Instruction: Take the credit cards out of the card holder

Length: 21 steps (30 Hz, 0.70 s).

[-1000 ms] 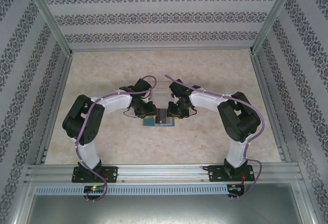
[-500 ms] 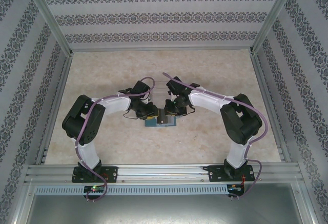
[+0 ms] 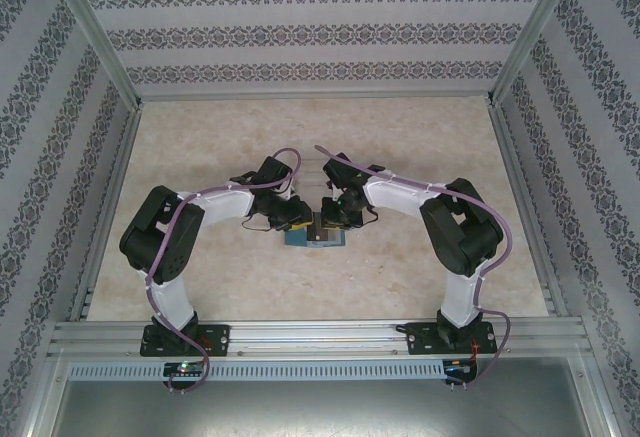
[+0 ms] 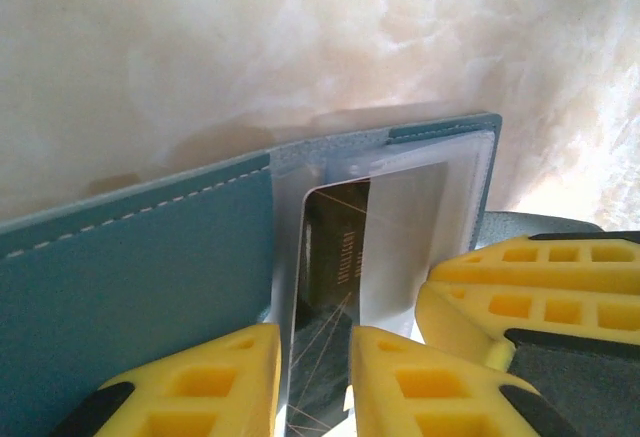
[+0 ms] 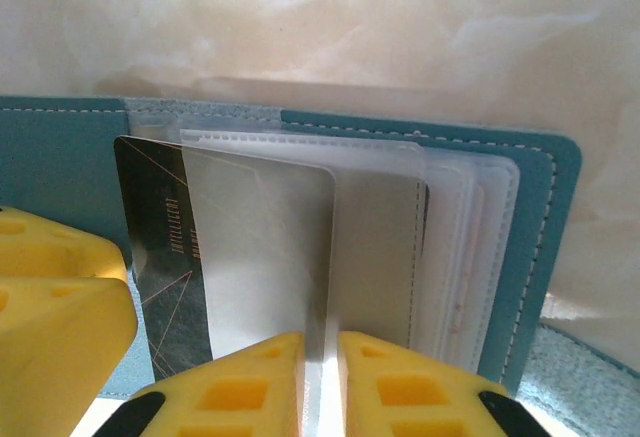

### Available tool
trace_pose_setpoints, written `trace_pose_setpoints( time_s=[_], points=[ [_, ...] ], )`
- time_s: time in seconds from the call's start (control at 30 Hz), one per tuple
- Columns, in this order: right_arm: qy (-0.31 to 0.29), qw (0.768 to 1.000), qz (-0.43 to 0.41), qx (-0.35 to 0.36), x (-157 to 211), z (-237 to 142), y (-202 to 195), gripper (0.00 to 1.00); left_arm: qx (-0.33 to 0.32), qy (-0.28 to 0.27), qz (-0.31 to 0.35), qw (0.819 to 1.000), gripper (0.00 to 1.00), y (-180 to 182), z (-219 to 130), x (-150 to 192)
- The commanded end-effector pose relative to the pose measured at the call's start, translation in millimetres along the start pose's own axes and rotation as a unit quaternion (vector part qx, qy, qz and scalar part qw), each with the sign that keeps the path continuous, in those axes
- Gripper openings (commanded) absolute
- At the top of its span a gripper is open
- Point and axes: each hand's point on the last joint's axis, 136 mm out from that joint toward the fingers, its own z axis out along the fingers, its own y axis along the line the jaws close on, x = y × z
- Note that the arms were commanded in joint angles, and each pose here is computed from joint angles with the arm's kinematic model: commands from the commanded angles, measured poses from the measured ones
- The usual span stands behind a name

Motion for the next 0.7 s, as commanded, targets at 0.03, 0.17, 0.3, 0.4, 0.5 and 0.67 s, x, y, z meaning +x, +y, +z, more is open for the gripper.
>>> trace_pose_setpoints(
  time_s=[0.03,0.17,0.3,0.4,0.5,0.67],
  points=[
    [0.017,1.000,-0.002,0.013,9.4,10.0,-9.2,0.17,0.025,-0.002,-0.003,1.000,0.23,-5.4,-1.6,-2.8],
    [0.017,1.000,-0.002,0.013,10.0,9.3,-8.8,0.17,0.014,0.001,-0.009,1.000,0.23,0.5,0.7,-1.1],
    [0.016,1.000,-0.003,0.014,9.8,8.6,-9.1,0.16,0.007,0.003,-0.010,1.000,0.22,3.8,2.2,-1.2],
    [0.017,1.000,-0.003,0.014,10.0,8.7,-8.9,0.17,-0.015,0.000,-0.011,1.000,0.22,11.1,1.1,-1.5],
    [0.018,1.000,-0.002,0.015,10.4,8.8,-9.5,0.16,-0.021,0.002,-0.011,1.000,0.22,12.9,1.4,-0.9],
    [0.018,1.000,-0.002,0.014,10.1,8.3,-8.7,0.17,-0.012,0.009,-0.010,1.000,0.22,10.8,4.8,-0.3]
  ],
)
